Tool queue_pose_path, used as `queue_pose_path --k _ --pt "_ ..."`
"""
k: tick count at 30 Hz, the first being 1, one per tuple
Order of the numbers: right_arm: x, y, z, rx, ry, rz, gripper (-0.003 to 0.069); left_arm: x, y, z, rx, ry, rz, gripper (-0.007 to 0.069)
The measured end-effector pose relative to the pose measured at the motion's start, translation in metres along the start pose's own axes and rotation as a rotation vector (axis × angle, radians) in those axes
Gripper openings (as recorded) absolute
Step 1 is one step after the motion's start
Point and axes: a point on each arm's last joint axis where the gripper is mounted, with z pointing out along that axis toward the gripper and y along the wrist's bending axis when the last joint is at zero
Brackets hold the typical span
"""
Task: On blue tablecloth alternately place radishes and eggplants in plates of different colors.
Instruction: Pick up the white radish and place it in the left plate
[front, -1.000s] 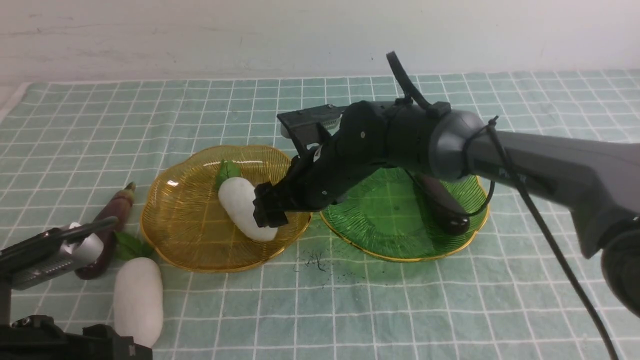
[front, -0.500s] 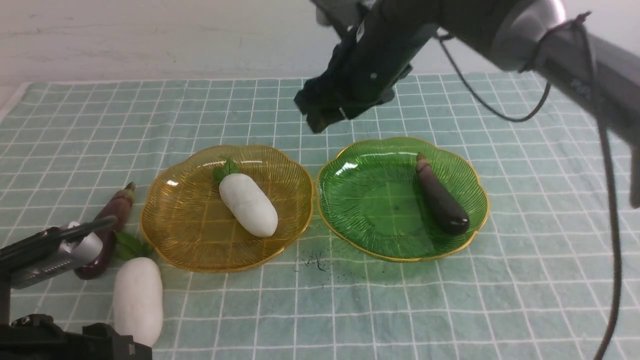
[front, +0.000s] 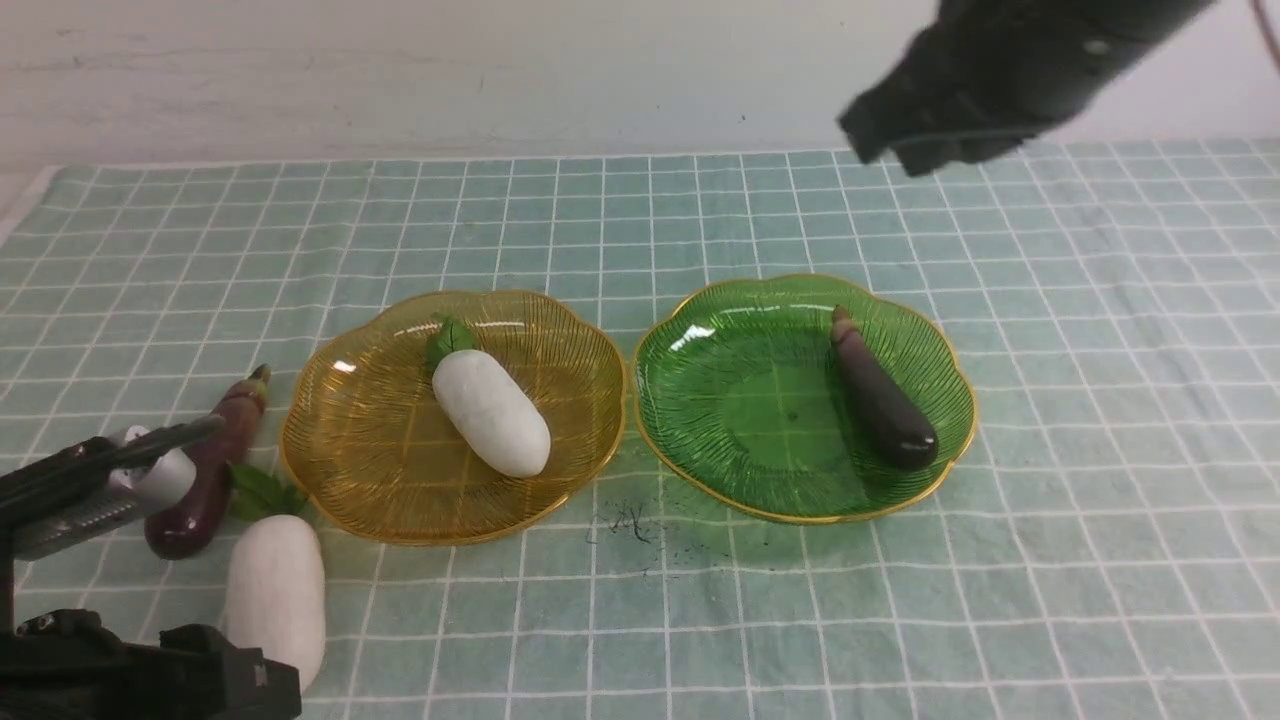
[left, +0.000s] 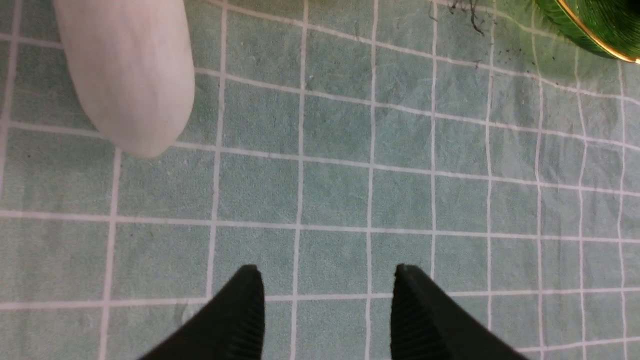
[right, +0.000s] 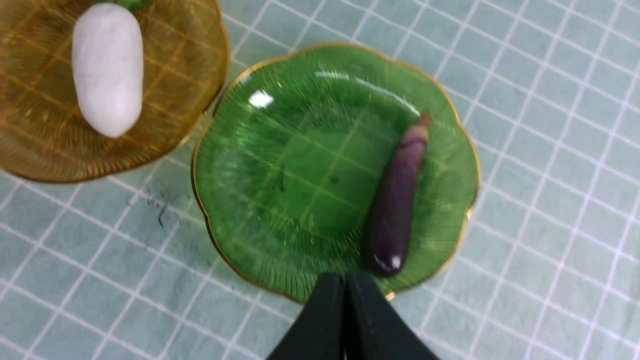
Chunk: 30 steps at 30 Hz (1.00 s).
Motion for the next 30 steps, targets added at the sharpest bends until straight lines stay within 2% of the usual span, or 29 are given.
queue_pose_path --k 5,10,17,20,26,30 --pt "0.048 -0.006 -0.023 0.039 0.025 0.025 -0.0015 -0.007 0.001 -0.003 -0.042 -0.019 0.01 0.0321" --pt "0.1 -0.007 -0.035 0.044 0.056 0.043 -0.0015 -0.031 0.003 -0.008 -0.169 -0.021 0.022 0.0321" --pt "0.145 -0.007 -0.037 0.038 0.023 0.077 -0.0015 -0.052 0.014 0.024 -0.273 0.058 -0.029 0.0341" --pt "0.153 -0.006 -0.035 0.035 0.005 0.086 -0.0015 -0.057 0.018 0.037 -0.288 0.081 -0.049 0.0368" --pt "0.159 -0.006 -0.034 0.033 -0.002 0.088 -0.0015 -0.068 0.026 0.069 -0.317 0.14 -0.078 0.0468" --pt "0.158 -0.006 -0.034 0.031 -0.015 0.088 -0.0015 -0.071 0.033 0.089 -0.338 0.18 -0.085 0.0489"
